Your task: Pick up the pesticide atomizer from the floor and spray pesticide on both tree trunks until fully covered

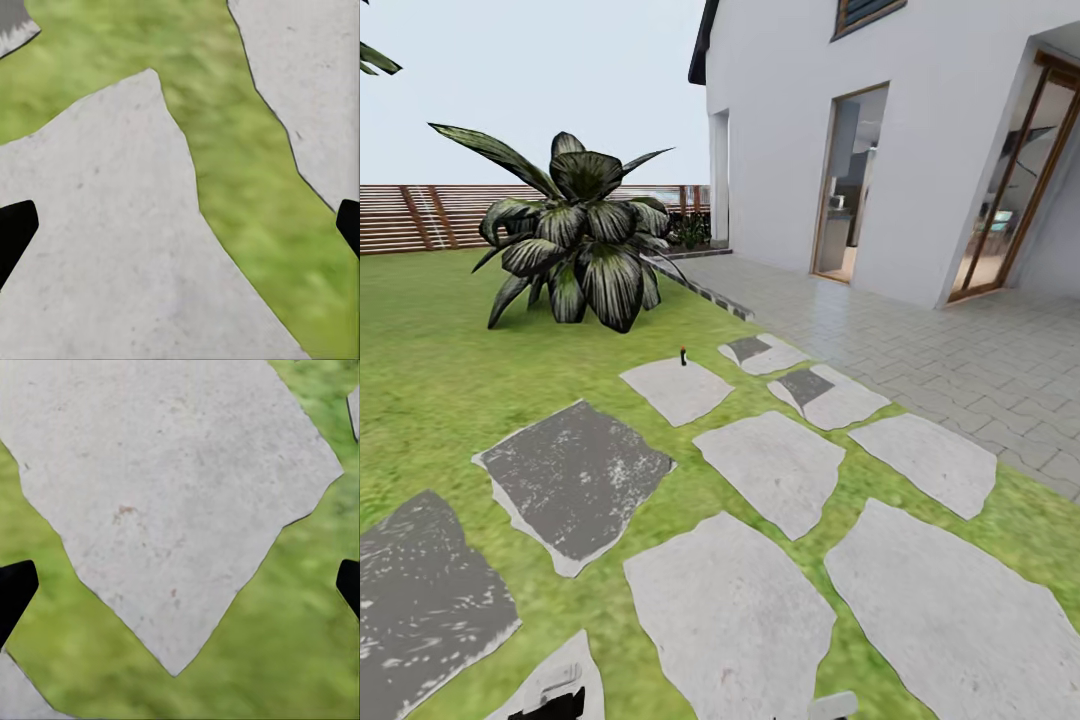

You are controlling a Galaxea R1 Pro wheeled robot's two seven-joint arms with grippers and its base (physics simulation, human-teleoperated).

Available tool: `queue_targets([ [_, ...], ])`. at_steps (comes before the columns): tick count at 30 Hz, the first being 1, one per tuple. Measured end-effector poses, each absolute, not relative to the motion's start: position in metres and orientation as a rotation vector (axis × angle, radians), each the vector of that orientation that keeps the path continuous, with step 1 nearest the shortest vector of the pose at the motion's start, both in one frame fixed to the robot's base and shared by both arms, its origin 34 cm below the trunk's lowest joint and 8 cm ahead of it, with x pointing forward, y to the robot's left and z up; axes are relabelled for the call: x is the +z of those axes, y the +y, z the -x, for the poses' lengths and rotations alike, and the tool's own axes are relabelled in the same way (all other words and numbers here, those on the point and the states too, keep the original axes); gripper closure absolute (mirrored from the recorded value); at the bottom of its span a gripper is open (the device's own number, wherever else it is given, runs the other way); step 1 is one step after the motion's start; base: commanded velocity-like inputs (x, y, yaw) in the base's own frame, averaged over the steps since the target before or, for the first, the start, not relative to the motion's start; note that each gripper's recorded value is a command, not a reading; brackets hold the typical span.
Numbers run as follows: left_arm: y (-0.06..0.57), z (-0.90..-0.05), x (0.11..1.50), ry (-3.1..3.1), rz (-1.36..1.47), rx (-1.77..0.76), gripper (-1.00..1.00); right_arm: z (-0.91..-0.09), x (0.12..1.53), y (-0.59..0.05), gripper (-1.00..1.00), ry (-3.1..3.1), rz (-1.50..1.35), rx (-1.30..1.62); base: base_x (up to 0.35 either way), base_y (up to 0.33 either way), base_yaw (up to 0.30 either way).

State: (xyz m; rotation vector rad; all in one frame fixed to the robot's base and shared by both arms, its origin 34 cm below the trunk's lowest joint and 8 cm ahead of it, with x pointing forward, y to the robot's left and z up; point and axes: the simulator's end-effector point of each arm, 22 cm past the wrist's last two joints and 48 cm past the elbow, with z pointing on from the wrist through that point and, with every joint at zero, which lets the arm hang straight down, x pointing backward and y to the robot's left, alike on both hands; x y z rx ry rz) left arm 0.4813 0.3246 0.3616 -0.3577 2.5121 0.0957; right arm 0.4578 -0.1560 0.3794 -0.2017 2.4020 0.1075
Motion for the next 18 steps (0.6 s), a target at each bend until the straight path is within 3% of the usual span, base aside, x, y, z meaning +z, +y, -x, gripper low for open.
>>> queue_targets([
  [18, 0.3246, -0.4813, 0.3616, 2.512, 0.360, 0.095, -1.00, -0.4578, 0.3794, -0.1563, -1.00, 2.402, 0.200, 0.107, 0.338, 0.000, 0.000],
])
